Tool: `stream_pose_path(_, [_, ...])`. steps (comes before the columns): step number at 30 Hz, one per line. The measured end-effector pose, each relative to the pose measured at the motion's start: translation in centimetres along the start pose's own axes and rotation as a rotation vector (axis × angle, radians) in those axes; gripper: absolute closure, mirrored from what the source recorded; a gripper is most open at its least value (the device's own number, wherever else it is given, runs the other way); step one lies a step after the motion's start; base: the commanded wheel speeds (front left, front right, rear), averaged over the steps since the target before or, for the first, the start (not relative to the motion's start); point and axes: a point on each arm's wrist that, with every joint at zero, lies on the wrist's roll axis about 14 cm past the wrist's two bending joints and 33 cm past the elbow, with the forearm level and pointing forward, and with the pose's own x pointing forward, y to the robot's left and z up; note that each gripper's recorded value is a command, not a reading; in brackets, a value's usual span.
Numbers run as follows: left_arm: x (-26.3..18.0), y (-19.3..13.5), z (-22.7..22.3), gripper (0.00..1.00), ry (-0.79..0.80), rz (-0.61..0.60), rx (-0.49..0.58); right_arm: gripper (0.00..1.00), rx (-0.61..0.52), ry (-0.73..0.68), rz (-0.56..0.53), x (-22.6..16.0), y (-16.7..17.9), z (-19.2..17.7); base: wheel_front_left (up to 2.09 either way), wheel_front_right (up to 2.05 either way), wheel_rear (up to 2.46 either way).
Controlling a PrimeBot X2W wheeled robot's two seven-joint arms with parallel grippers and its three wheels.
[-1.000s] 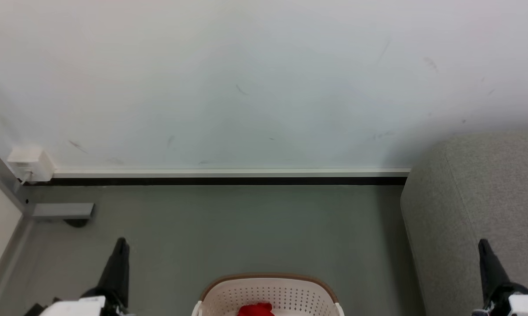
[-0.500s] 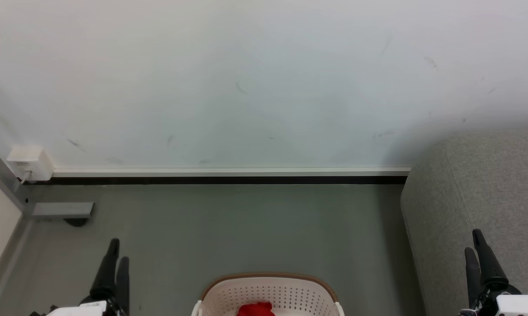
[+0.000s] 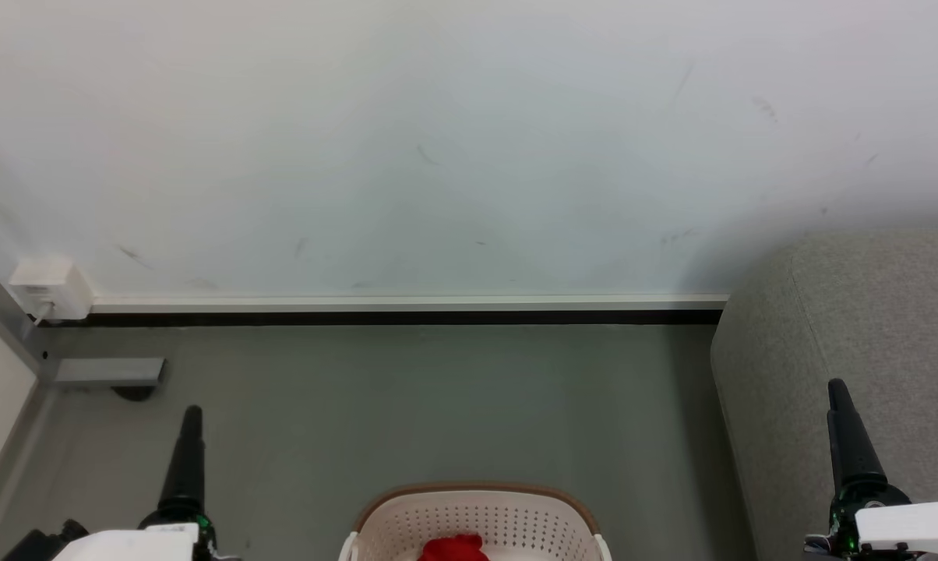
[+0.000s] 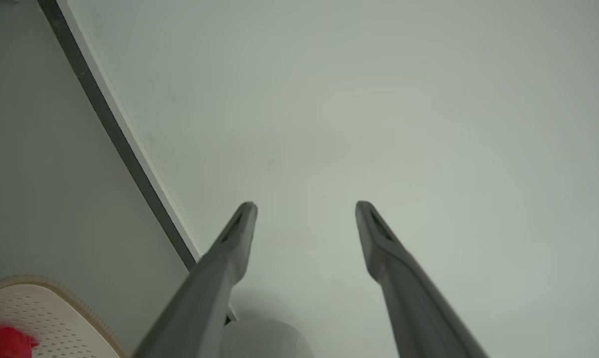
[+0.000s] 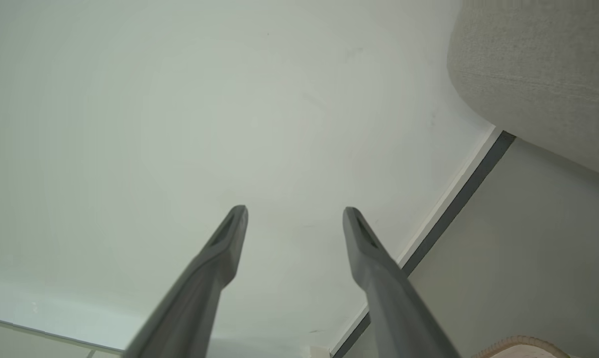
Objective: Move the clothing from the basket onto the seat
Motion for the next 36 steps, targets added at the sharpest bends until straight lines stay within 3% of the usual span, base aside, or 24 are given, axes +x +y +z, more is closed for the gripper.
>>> stream_pose_path(19, [0.2,-1.4,-1.3,0.0,0.01,-0.008,0.418,0.0,-0.402,0.026,0.035,0.1,0.6,-1.0,0.0,0.0,0.0])
stream_pose_path(21, [0.2,-1.6,-1.6,0.0,0.013,-0.017,0.505,0.0,-0.49,0.039,0.047,0.1,0.7,-1.2,0.0,0.0,0.0])
stream_pose_path(36, [-0.1,-1.7,-1.9,0.0,-0.017,-0.007,0.813,0.0,-0.731,0.043,0.088,0.0,1.2,-1.7,0.0,0.0,0.0])
